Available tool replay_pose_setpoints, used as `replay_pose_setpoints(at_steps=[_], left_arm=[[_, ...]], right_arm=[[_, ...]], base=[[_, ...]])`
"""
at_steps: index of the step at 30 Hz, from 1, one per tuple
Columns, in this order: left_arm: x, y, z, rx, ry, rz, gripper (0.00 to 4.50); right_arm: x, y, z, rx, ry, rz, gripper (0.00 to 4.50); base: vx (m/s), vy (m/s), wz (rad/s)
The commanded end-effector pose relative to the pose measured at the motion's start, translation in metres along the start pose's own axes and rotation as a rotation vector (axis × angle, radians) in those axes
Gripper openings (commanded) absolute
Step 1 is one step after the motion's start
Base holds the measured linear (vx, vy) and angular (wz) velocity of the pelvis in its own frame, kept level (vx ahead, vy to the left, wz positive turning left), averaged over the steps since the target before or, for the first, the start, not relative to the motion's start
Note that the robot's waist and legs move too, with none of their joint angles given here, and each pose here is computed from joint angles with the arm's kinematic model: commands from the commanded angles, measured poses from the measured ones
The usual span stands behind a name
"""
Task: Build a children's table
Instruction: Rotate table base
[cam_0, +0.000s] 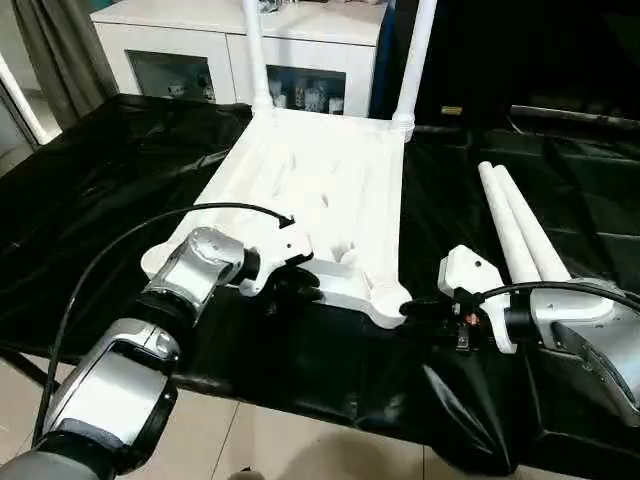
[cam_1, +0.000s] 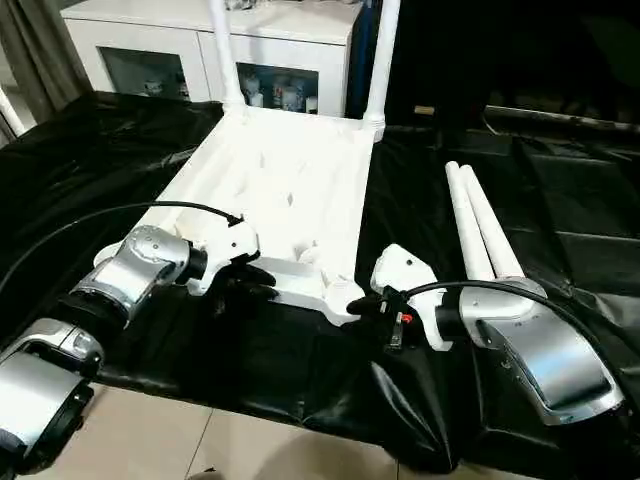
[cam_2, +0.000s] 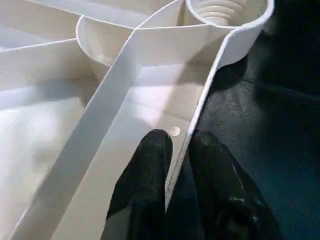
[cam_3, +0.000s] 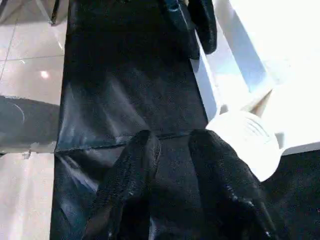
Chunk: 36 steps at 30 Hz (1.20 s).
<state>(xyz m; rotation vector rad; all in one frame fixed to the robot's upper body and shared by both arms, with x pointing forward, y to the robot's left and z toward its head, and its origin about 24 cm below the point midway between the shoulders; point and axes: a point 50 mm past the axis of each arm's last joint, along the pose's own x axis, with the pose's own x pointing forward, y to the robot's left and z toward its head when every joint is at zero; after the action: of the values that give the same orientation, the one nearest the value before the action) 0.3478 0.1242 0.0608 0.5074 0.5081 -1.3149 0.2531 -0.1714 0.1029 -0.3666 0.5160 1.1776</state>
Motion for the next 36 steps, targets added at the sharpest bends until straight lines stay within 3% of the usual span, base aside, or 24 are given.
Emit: replay_pose_setpoints(at_steps=[1,9,13,25,30,32,33,35,36], left_arm=[[-0.003,-0.002,-0.008,-0.018,0.021,-0.002,0.58],[-0.014,-0.011,-0.037,-0.048,0.132,0.052,0.28],[-0.021,-0.012,-0.041,-0.096,0.11,0.133,0.19],[-0.041,-0.019,-0.044,-0.091,0.097,0.219,0.01],[-0.056,-0.019,-0.049,-0.071,0.135,0.266,0.01],[-0.061,-0.02,-0.043,-0.099,0.073,0.256,0.01],[-0.061,-0.02,-0.043,-0.099,0.073,0.256,0.5],[-0.067,-0.022,-0.035,-0.105,0.046,0.26,0.62],[-0.068,-0.022,-0.031,-0.097,0.034,0.267,0.68]], right_arm=[[0.0,0.001,0.003,-0.027,-0.001,-0.002,1.32],[0.001,-0.001,0.002,-0.034,-0.002,-0.022,1.32],[0.002,-0.007,0.004,-0.043,-0.009,-0.069,1.32],[0.004,-0.021,0.007,-0.043,-0.01,-0.154,1.32],[0.001,-0.035,0.007,-0.046,0.0,-0.267,1.32],[0.001,-0.043,0.009,-0.034,-0.02,-0.361,1.32],[0.001,-0.043,0.009,-0.034,-0.02,-0.361,1.32],[0.001,-0.061,0.007,-0.054,0.11,-0.559,1.32],[0.002,-0.066,0.007,-0.022,0.127,-0.582,1.32]], base=[[0.0,0.0,0.0],[0.0,0.0,0.0],[0.0,0.0,0.0],[0.0,0.0,0.0],[0.0,0.0,0.0],[0.0,0.0,0.0],[0.0,0.0,0.0],[0.0,0.0,0.0],[0.0,0.0,0.0]])
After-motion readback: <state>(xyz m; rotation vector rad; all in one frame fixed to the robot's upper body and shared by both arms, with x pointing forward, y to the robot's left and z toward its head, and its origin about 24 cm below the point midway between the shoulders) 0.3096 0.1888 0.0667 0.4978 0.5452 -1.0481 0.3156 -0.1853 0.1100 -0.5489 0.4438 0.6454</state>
